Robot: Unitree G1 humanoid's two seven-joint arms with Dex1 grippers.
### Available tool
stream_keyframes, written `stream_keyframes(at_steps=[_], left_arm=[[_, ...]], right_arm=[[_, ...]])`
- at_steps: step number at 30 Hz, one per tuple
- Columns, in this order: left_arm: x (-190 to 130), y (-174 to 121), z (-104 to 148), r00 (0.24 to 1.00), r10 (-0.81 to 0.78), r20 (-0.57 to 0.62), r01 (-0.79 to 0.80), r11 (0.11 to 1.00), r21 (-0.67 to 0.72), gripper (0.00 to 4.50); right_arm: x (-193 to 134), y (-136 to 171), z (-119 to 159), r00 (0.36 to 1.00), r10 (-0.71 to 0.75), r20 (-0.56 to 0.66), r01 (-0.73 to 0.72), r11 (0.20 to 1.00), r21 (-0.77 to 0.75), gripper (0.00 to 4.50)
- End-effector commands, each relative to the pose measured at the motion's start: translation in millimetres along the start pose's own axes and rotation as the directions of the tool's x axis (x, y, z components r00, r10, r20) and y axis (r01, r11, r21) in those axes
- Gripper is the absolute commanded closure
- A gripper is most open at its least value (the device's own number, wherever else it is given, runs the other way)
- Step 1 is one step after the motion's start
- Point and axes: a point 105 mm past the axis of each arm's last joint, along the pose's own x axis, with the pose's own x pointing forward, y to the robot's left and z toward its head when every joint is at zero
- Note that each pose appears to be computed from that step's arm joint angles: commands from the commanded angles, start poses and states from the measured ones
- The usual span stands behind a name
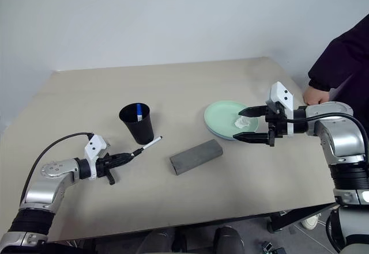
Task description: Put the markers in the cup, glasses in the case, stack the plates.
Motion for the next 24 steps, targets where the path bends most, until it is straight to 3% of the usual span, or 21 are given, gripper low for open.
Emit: stream_keyframes(at_steps=[1, 8, 16, 20, 24], left_arm=[[-10, -8, 13, 0.998, -0.070, 0.008, 0.070, 0.997, 0.039, 4.47], [-44, -10, 9, 0.989, -0.123, -0.077, 0.128, 0.989, 0.076, 4.47], [-93, 8, -15, 0.971, -0.075, -0.229, 0.093, 0.993, 0.070, 4.47], [-99, 11, -17, 0.965, -0.083, -0.250, 0.096, 0.994, 0.042, 4.47], [-99, 9, -11, 0.964, -0.110, -0.242, 0.122, 0.992, 0.038, 3.50]], right_arm=[[-3, -3, 13, 1.000, -0.016, 0.018, 0.016, 0.999, -0.049, 0.00], [-3, -3, 13, 1.000, -0.011, 0.019, 0.012, 0.999, -0.049, 0.00], [-2, -3, 12, 1.000, -0.006, 0.022, 0.007, 0.999, -0.050, 0.00], [0, -3, 12, 1.000, -0.003, 0.023, 0.004, 0.999, -0.051, 0.00], [1, -4, 12, 1.000, -0.001, 0.026, 0.002, 0.999, -0.054, 0.00]])
